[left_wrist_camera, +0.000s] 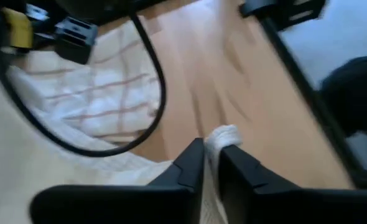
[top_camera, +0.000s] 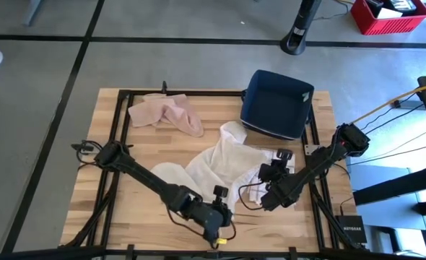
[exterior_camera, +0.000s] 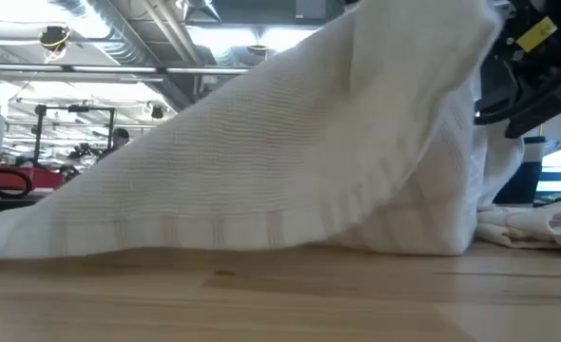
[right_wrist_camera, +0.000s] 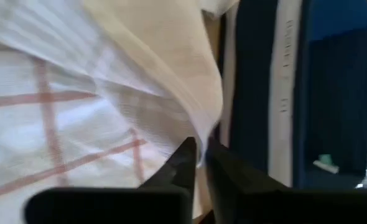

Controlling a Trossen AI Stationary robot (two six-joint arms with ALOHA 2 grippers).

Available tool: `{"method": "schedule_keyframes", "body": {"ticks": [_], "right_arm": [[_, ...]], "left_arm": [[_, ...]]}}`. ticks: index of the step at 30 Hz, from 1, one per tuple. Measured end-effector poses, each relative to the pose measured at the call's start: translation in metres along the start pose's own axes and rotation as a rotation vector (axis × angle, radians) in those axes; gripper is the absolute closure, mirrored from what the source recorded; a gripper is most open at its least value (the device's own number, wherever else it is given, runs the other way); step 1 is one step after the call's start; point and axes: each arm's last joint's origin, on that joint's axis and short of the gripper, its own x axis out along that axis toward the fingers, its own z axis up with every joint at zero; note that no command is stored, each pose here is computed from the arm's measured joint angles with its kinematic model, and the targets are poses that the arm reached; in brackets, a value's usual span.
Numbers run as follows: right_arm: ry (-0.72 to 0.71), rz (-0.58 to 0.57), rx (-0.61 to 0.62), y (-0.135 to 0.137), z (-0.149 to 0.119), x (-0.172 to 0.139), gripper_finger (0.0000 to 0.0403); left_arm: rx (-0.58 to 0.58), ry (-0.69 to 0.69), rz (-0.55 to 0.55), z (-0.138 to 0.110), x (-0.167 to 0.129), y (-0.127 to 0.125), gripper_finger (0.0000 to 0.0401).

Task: Fold towel
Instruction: Fold the white with grey-stripe towel

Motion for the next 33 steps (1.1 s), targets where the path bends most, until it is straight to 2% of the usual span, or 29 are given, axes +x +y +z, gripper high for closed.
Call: {"method": "schedule_keyframes", "body": {"ticks": [5,8,11,16,19,23,28,33], "right_arm": [[0.037,0.068,0.014,-0.001,0.005,-0.01,0.029],[0.064,0.13,0.032,-0.003,0.012,-0.021,0.0249],[0.059,0.208,0.041,-0.004,0.018,-0.035,0.0221],[-0.06,0.285,0.072,-0.001,0.028,-0.055,0.0201],[-0.174,0.301,0.08,0.004,0.033,-0.061,0.0201],[-0.338,0.329,0.097,0.013,0.041,-0.069,0.0204],[-0.527,0.371,0.122,0.022,0.057,-0.079,0.0205],[-0.67,0.459,0.069,0.041,0.075,-0.088,0.0205]], "left_arm": [[0.025,0.071,-0.072,-0.004,-0.007,-0.003,0.0289],[0.083,0.229,-0.081,-0.01,-0.024,-0.006,0.0252],[0.062,0.416,-0.058,-0.021,-0.049,-0.01,0.0236],[0.034,0.653,0.061,-0.047,-0.091,-0.023,0.024],[0.043,0.695,0.138,-0.065,-0.113,-0.036,0.0249],[0.02,0.711,0.189,-0.094,-0.133,-0.043,0.0257],[-0.095,0.744,0.238,-0.137,-0.142,-0.032,0.0264],[-0.154,0.756,0.199,-0.179,-0.144,-0.013,0.0268]]}}
